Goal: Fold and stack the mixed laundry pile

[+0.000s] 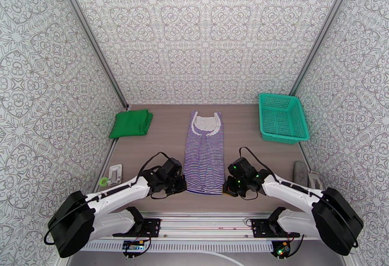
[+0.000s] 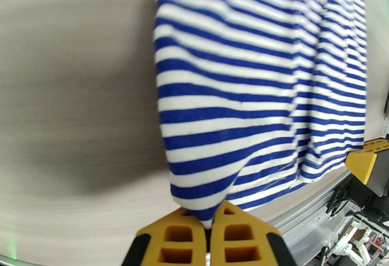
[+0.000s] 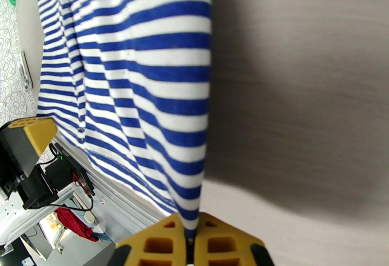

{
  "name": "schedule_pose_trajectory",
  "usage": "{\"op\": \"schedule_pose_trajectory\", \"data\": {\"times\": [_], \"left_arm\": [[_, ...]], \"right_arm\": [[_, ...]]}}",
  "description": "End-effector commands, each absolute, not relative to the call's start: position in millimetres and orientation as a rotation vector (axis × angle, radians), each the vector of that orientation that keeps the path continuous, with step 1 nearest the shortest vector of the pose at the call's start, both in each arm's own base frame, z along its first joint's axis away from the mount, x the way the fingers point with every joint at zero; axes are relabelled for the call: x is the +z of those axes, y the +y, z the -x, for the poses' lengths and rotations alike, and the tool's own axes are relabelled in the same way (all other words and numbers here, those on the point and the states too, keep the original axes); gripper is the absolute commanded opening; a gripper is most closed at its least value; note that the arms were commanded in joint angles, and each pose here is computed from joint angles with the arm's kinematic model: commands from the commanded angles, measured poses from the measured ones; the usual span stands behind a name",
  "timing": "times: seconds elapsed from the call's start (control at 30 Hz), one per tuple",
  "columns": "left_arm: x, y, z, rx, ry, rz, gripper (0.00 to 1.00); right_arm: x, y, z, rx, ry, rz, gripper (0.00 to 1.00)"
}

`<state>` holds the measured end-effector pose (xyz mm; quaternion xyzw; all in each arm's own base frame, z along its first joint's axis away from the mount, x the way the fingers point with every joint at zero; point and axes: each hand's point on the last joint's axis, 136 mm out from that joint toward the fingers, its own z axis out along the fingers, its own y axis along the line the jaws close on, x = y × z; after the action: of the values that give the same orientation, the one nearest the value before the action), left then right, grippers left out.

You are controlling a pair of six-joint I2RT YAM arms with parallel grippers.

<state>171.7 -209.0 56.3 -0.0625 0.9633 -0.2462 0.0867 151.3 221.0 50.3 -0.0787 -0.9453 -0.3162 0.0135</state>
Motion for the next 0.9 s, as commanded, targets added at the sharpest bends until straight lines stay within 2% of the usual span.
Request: {"op": "schedule_pose_trajectory", "data": {"times": [0.0, 0.23, 0.5, 0.87], "left_arm": [[82.7, -209.7, -183.5, -0.696, 2.803, 0.119, 0.0], [120.7, -218.2, -207.7, -0.698, 2.718, 0.07, 0.0], [149.5, -215.5, -257.8, -0.7, 2.619, 0.091, 0.0], [170.9, -209.6, -368.2, -0.704, 2.457, 0.137, 0.0]], "right_arm": [[72.0, 219.0, -161.7, -0.958, -3.021, 0.238, 0.0], [112.6, 220.5, -196.5, -0.92, -3.163, 0.26, 0.0], [157.1, 222.2, -262.1, -0.897, -3.306, 0.229, 0.0], [169.4, 220.5, -359.2, -0.938, -3.383, 0.254, 0.0]]}}
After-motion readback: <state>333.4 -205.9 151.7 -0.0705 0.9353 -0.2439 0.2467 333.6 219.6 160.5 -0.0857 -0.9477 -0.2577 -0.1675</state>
